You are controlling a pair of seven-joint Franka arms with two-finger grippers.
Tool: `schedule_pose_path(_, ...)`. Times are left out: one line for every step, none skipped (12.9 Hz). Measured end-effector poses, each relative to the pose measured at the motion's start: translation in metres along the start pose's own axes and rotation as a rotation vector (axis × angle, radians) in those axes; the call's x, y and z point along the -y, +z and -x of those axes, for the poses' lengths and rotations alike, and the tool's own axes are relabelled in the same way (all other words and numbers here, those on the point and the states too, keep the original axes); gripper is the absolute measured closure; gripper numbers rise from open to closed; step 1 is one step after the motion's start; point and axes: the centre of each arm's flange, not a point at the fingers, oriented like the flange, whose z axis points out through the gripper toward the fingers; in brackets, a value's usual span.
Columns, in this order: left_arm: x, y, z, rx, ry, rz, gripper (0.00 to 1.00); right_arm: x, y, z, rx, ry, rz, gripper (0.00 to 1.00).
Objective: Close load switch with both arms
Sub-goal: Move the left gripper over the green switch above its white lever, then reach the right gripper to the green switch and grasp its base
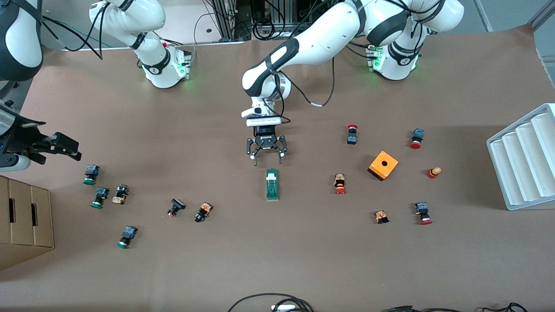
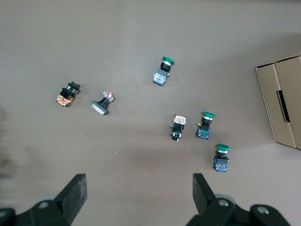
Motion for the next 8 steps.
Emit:
schedule_pose_path(0.0,0.002,0.006,0.004,0.001,-0.005,0.0,-0.002,0.001,0.0,0.001,0.003,0.0,0.0)
schedule_pose_path(0.0,0.004,0.012,0.008,0.003,-0.008,0.0,-0.003,0.001,0.0,0.001,0.006,0.0,0.0)
schedule_pose_path(0.001,0.004,0.018,0.011,0.003,-0.011,0.0,-0.004,0.001,0.0,0.002,0.008,0.0,0.0)
schedule_pose_path(0.003,0.004,0.023,0.013,0.0,-0.014,0.0,-0.004,0.001,0.0,0.003,0.007,0.0,0.0)
schedule_pose_path(0.005,0.005,0.027,0.011,-0.001,-0.02,0.0,-0.003,0.002,0.0,0.005,0.005,0.0,0.0)
schedule_pose_path(0.007,0.006,0.031,0.01,-0.001,-0.024,0.0,-0.001,0.005,-0.002,0.011,0.001,0.0,0.0)
schedule_pose_path(0.008,0.007,0.034,0.011,0.0,-0.027,0.0,0.002,0.011,-0.004,0.021,-0.004,-0.001,0.0)
schedule_pose_path(0.009,0.008,0.037,0.011,0.001,-0.03,0.0,0.007,0.019,-0.006,0.034,-0.013,-0.002,0.0)
